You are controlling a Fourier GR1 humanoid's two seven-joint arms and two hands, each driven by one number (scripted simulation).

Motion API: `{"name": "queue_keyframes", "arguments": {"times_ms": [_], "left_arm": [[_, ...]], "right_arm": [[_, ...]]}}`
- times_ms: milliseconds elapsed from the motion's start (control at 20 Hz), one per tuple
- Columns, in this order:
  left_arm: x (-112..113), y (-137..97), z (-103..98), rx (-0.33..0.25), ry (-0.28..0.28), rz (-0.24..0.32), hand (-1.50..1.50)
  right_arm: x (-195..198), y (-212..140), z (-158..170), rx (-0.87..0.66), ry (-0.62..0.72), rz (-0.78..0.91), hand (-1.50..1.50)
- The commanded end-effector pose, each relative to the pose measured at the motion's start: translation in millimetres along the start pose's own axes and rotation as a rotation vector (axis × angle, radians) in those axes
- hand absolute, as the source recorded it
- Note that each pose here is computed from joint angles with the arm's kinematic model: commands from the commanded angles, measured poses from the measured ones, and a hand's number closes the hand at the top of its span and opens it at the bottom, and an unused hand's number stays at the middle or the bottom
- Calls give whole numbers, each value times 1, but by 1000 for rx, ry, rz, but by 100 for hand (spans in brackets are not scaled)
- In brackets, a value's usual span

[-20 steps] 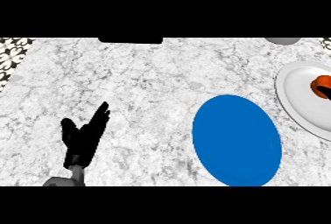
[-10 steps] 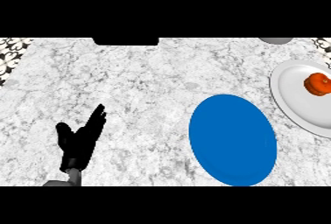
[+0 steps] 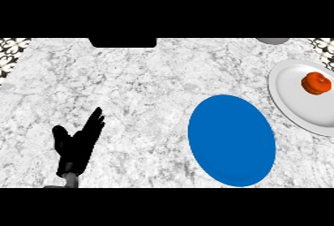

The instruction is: Pick the squash from the plate and place it in the plate

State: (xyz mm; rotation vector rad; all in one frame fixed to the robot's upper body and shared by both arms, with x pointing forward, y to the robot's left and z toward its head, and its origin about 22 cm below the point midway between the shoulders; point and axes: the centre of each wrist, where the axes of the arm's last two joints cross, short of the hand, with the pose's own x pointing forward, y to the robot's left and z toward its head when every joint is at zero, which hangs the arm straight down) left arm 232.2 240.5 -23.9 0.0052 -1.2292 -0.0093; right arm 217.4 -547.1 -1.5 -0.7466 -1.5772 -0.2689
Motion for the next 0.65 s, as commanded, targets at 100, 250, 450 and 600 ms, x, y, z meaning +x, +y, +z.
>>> {"name": "queue_keyframes", "arguments": {"times_ms": [100, 250, 450, 600], "left_arm": [[-8, -14, -8, -7, 44, -2, 0], [-10, -6, -3, -2, 47, -3, 0], [2, -1, -3, 1, 41, 16, 0], [-27, 10, -3, 25, 61, 16, 0]], "right_arm": [[-17, -39, 32, 57, 12, 78, -150], [-21, -32, 38, 69, 4, 110, -150], [-25, -26, 56, 82, 17, 118, -150], [-20, -35, 70, 73, 34, 124, -150]]}}
